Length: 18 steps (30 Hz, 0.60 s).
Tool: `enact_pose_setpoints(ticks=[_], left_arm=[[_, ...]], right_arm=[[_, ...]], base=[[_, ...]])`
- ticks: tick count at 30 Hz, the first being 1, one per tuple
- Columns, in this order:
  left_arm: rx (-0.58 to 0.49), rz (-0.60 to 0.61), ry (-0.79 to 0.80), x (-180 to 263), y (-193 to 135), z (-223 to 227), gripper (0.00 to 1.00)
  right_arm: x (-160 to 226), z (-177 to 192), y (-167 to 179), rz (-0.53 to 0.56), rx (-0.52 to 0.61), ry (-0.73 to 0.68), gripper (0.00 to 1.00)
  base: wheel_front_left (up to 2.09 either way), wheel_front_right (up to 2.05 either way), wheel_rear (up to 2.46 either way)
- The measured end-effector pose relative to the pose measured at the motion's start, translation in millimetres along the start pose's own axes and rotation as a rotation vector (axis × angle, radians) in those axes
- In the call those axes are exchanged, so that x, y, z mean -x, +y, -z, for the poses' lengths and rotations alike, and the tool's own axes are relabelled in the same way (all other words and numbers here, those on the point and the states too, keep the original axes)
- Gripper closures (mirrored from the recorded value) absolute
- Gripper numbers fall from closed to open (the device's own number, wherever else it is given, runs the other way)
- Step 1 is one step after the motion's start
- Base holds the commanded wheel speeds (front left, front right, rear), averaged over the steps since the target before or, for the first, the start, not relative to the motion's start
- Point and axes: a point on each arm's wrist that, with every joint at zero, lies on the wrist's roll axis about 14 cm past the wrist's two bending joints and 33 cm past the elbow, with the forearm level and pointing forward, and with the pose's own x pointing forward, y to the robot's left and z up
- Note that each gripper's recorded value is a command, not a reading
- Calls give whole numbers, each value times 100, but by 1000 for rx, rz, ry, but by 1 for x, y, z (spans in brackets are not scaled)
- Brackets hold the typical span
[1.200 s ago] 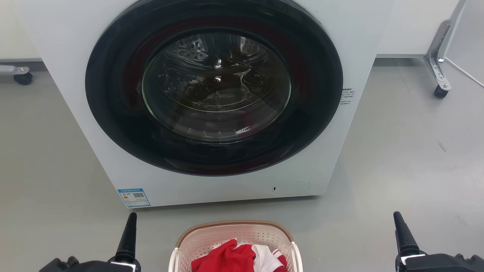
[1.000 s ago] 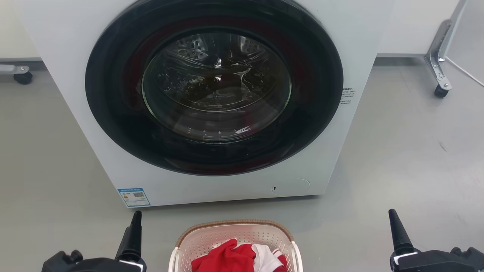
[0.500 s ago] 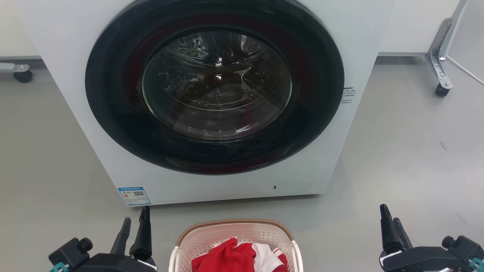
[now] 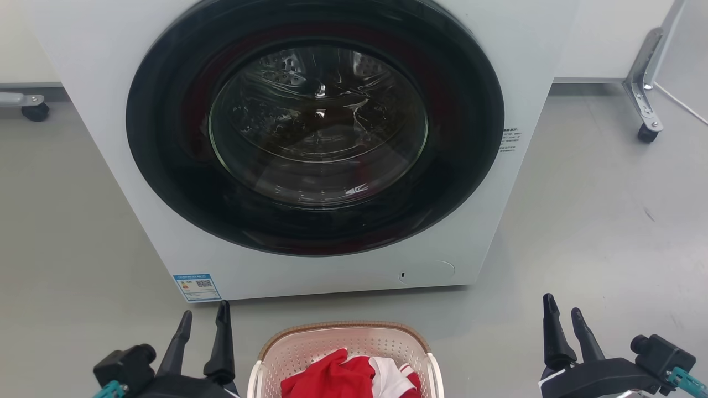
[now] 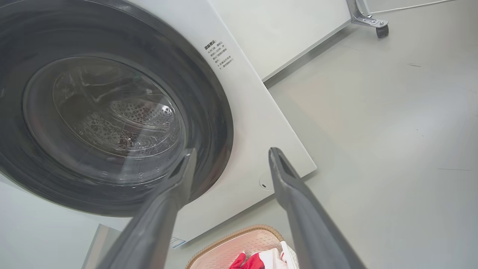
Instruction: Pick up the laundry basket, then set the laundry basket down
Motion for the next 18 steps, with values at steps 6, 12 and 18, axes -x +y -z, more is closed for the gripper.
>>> enact_pose_setpoints(ticks=[6, 12, 18], left_arm=[[-105, 12, -22, 3, -4, -1, 0], [-202, 22, -56, 5, -8, -7, 0], [-305, 42, -88, 9, -15, -9, 0]], right_arm=[[1, -2, 5, -14, 88, -24, 0], [2, -6, 13, -34, 182, -54, 0], [5, -8, 22, -62, 267, -82, 0]], base=[[0, 0, 0], [0, 0, 0], [0, 0, 0]])
